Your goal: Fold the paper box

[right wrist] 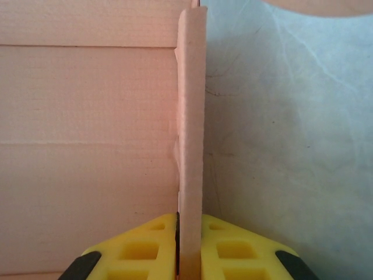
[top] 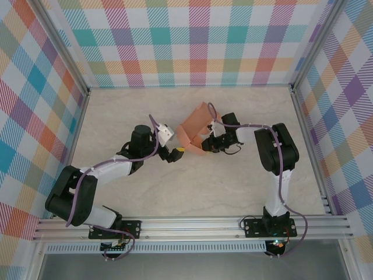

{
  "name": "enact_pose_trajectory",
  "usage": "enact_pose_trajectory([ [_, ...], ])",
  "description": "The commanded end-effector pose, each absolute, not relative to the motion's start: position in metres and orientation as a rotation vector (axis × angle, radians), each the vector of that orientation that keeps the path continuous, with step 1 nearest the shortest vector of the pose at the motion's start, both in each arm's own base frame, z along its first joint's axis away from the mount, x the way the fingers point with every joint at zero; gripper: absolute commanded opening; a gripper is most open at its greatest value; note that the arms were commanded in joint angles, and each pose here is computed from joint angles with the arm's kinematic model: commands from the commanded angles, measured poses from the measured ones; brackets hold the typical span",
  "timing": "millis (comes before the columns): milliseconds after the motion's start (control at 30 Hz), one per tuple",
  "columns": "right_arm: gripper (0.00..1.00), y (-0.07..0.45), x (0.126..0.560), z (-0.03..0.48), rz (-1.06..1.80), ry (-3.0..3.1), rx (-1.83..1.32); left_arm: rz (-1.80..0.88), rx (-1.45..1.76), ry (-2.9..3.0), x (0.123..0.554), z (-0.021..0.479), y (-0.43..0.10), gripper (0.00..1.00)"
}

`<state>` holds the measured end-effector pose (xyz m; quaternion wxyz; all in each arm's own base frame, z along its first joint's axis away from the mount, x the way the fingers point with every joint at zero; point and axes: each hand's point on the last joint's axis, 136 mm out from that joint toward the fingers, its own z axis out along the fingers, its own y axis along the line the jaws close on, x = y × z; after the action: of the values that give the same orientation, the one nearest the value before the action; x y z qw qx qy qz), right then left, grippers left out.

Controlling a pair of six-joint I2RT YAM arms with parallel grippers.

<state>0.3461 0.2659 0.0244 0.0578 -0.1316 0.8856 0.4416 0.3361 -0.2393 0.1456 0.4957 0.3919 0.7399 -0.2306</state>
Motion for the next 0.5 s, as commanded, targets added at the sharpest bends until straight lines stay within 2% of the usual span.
enact_pose_trajectory([
  [0,0.14,0.269,0.338,0.016,1.358,2.716,-0.433,-0.518,0.931,1.721,0.349,0.17,-0.242,1.0],
  [267,0.13,0.268,0.341,0.015,1.333,2.724,-0.4,-0.585,0.967,1.723,0.334,0.179,-0.245,1.0],
  [467,0.13,0.25,0.354,0.013,1.07,2.753,-0.353,-0.573,0.895,1.791,0.314,0.169,-0.225,1.0],
])
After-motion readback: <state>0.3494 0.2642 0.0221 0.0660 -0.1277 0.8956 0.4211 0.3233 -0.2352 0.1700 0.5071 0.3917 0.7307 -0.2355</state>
